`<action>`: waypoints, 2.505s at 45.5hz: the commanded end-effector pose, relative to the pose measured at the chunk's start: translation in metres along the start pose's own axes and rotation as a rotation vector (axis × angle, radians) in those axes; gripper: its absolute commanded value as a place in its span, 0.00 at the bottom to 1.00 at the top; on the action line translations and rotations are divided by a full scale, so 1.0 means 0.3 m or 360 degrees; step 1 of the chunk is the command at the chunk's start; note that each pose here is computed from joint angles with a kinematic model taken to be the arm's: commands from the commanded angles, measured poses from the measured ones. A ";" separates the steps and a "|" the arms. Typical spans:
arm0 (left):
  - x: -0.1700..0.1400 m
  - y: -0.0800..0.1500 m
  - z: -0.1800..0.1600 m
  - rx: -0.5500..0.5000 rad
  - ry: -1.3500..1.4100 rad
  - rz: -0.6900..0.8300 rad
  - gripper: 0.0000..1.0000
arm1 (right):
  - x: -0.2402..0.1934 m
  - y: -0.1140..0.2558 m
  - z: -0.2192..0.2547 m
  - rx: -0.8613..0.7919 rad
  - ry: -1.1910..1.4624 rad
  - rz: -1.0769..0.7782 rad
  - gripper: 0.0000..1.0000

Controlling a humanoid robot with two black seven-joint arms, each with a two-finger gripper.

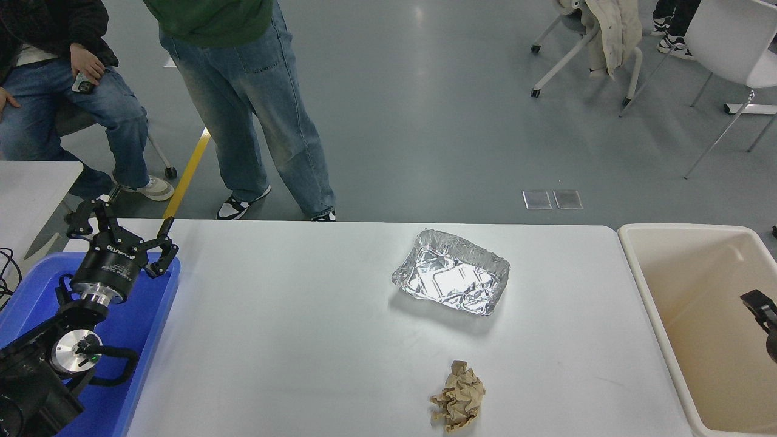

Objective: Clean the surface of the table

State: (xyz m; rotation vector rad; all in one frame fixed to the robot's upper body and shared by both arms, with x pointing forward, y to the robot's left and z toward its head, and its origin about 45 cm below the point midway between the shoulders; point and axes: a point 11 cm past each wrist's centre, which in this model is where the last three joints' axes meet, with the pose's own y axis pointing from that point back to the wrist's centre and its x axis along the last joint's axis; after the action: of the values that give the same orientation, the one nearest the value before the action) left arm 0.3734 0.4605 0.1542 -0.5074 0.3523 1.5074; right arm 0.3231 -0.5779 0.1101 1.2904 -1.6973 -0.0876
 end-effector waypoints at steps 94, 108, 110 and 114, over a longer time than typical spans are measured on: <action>-0.001 0.000 -0.002 0.0001 0.0002 0.0000 1.00 | -0.403 0.403 -0.648 0.1017 -0.0937 -0.1020 1.00; 0.000 0.000 0.001 0.0000 -0.0001 0.0000 1.00 | -0.483 0.548 -0.841 0.0925 0.0451 -0.1122 1.00; 0.000 0.000 0.001 0.0000 -0.0001 0.0000 1.00 | -0.494 0.565 -0.866 0.0903 0.0567 -0.1116 1.00; 0.000 0.000 0.001 0.0000 -0.0001 0.0000 1.00 | -0.552 0.588 -0.906 0.0859 0.0829 -0.1102 1.00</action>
State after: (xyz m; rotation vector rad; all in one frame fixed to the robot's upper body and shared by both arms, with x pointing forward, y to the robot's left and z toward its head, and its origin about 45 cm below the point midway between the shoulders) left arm 0.3733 0.4606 0.1542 -0.5072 0.3521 1.5076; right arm 0.3851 -0.2851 0.2313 2.3092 -1.1613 0.0246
